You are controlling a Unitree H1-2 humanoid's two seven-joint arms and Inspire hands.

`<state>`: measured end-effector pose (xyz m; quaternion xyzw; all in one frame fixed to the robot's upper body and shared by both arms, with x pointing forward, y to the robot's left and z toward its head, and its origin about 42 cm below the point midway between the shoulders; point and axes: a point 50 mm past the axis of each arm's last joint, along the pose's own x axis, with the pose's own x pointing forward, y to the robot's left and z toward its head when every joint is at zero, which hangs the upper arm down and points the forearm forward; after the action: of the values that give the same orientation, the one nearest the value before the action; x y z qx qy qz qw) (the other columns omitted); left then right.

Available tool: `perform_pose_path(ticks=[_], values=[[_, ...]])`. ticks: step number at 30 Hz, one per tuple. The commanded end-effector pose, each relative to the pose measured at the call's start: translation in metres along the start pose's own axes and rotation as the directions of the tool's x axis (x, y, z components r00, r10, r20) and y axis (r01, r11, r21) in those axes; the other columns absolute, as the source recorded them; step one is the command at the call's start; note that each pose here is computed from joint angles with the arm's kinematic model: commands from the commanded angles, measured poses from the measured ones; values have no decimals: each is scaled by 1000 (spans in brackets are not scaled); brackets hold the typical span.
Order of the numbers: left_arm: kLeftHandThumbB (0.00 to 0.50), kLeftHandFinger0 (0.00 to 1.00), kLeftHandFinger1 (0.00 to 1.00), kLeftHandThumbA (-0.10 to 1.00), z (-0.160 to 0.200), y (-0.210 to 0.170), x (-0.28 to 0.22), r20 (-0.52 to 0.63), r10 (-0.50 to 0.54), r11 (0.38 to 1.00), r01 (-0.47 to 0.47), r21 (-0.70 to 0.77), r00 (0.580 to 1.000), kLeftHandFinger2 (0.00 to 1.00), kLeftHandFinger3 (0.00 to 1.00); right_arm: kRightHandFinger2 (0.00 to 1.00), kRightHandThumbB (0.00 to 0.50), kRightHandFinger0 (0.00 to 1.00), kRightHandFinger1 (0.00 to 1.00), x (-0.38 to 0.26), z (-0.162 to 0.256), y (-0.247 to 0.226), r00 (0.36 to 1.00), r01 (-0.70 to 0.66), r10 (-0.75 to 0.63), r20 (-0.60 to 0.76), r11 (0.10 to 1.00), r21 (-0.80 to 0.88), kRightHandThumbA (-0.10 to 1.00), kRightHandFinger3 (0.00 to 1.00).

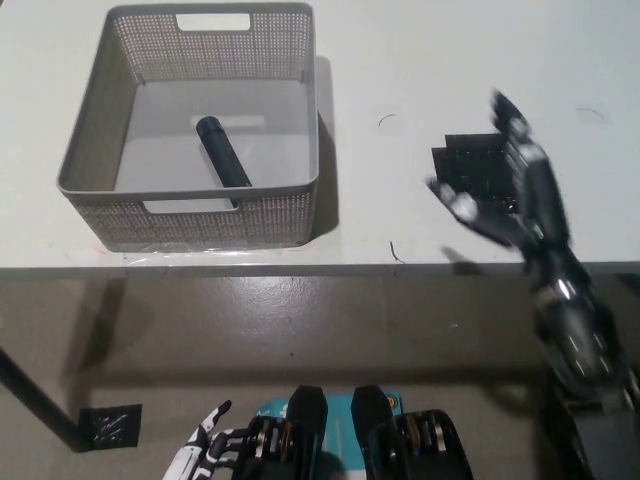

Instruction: Use the right hand to pick up a electric screw driver and put it into a container on the left side

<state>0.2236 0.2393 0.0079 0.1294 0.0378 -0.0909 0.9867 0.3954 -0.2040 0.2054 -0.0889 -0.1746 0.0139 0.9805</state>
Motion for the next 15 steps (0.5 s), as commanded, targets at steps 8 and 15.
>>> perform_pose_path(ticks=[8, 15], values=[[51, 1000, 1000, 1000, 0, 24, -38, -5, 77, 997, -77, -14, 997, 1000, 1000, 1000, 264, 1000, 1000, -206, -36, -16, 994, 49, -38, -100, 992, 115, 893, 1000], [168, 1000, 1000, 1000, -6, 16, -47, -24, 86, 996, -86, -26, 996, 1000, 1000, 1000, 297, 1000, 1000, -275, -97, -9, 934, 63, -24, -356, 993, 97, 910, 1000]])
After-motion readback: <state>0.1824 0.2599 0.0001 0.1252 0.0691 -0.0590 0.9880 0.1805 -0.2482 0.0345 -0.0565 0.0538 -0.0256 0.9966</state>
